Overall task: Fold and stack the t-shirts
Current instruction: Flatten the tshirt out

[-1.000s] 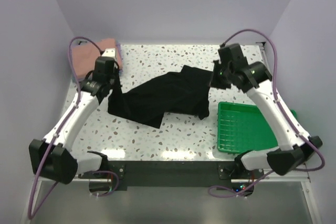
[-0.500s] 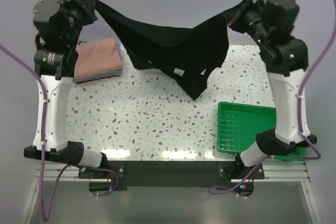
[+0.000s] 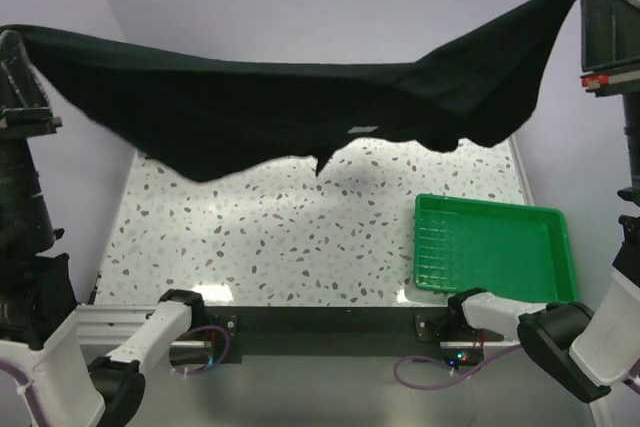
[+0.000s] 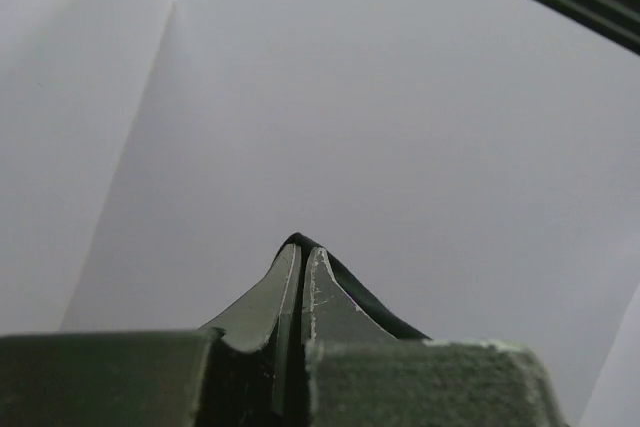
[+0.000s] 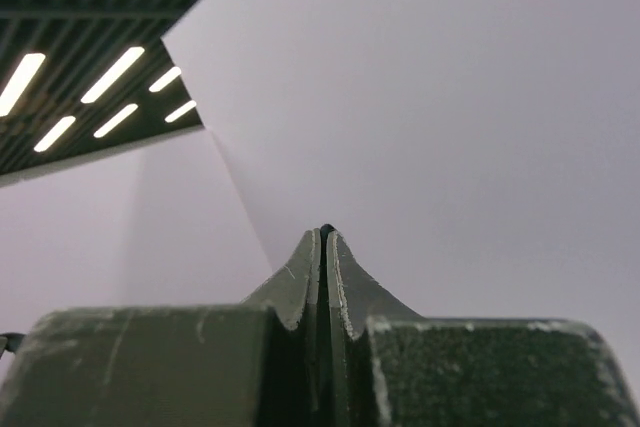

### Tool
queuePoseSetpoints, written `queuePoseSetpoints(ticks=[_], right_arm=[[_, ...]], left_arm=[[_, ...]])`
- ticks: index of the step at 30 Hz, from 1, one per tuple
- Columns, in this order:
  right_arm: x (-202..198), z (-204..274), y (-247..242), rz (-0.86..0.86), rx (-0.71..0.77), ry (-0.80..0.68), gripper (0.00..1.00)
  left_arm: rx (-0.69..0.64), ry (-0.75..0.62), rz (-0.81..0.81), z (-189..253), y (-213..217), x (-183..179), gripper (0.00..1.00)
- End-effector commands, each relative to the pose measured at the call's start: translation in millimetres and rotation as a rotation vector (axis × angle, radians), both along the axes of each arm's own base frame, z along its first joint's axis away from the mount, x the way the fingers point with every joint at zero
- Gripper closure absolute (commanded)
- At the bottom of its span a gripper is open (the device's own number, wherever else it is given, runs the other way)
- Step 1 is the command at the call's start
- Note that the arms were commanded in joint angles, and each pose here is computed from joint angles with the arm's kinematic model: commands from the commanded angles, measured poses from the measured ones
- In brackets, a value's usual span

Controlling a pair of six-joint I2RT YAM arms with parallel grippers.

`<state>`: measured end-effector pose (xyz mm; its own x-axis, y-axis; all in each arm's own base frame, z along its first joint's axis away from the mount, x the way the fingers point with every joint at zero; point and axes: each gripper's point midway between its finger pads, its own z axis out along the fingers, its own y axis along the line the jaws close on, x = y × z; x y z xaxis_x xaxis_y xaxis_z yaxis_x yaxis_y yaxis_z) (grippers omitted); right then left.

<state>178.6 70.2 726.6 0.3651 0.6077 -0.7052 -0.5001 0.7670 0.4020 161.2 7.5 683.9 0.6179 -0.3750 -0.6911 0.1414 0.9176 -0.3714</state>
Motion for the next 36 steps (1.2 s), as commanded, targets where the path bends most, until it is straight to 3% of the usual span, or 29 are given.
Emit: queuePoseSetpoints(ticks=[1,3,7,12,18,21,25,30,36], right_arm=[[-4.8,21.7,5.6,0.042,0.028,-0.086,1.0],[10.6,18.6,10.4,0.045,0.033,-0.066,1.0],[73.2,-13.1,29.8,0.034,-0.005,0.07,1.0],[181.9,-92.7,58.8,-0.019,-0.116,0.316,1.0],[251.7,-188.3,77.5,-0.053,-0.245,0.555,1.0],[257.2,-213.2,79.6,-0.049,-0.271,0.602,1.0],[237.0,-203.3,70.3,-0.063,-0.272,0.585,1.0],[170.0,-140.9,46.5,-0.072,-0.21,0.44,1.0],[81.5,-64.4,17.5,-0.075,-0.137,0.221,1.0]], left_arm=[[-0.011,-0.009,0.13,2.2,21.6,-2.2,1.0],[0.0,0.038,0.131,-10.3,20.3,8.1,1.0],[0.039,0.225,0.098,-63.4,7.7,67.7,1.0],[0.09,0.481,0.077,-146.3,-4.0,135.2,1.0],[0.134,0.687,0.039,-226.7,-16.1,188.4,1.0],[0.138,0.716,0.015,-234.2,-20.6,191.8,1.0],[0.13,0.65,0.02,-208.2,-18.1,175.7,1.0],[0.128,0.522,0.032,-155.7,-13.6,143.2,1.0],[0.089,0.314,0.11,-84.3,6.7,77.6,1.0]])
